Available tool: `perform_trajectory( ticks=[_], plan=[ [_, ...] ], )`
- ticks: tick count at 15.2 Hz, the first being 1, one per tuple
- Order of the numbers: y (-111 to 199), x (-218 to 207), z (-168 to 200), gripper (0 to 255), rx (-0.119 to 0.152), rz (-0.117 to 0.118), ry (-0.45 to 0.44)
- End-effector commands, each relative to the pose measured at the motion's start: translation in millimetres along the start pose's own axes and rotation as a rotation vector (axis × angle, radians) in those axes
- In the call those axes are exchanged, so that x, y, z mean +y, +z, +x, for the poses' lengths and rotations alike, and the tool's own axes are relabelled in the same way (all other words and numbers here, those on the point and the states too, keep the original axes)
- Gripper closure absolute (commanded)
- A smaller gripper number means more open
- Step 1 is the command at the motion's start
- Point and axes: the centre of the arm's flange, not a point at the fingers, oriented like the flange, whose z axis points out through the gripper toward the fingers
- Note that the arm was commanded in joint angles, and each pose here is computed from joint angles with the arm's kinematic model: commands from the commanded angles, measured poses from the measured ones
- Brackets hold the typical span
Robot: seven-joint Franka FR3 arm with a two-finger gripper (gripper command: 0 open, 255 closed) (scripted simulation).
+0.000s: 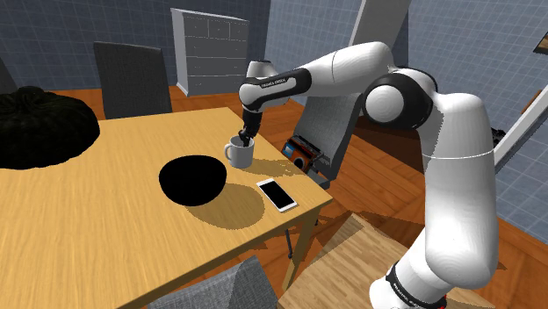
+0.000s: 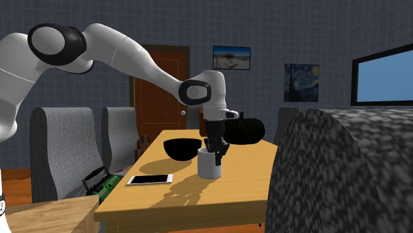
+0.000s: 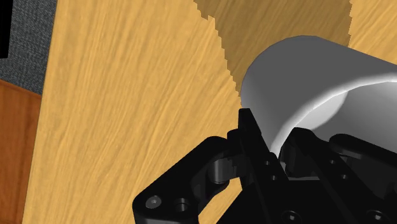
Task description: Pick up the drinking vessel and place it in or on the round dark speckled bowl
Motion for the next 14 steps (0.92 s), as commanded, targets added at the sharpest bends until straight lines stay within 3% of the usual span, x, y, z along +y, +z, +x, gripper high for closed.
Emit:
perform_trajectory(
  ticks=[1,5,14],
  plan=[
    [0.0,0.0,0.0,255,0.0,0.0,0.0],
    [0.0,0.0,0.0,255,0.0,0.0,0.0],
    [-47.4,-0.7,2.9,255,0.0,0.0,0.0]
  ],
)
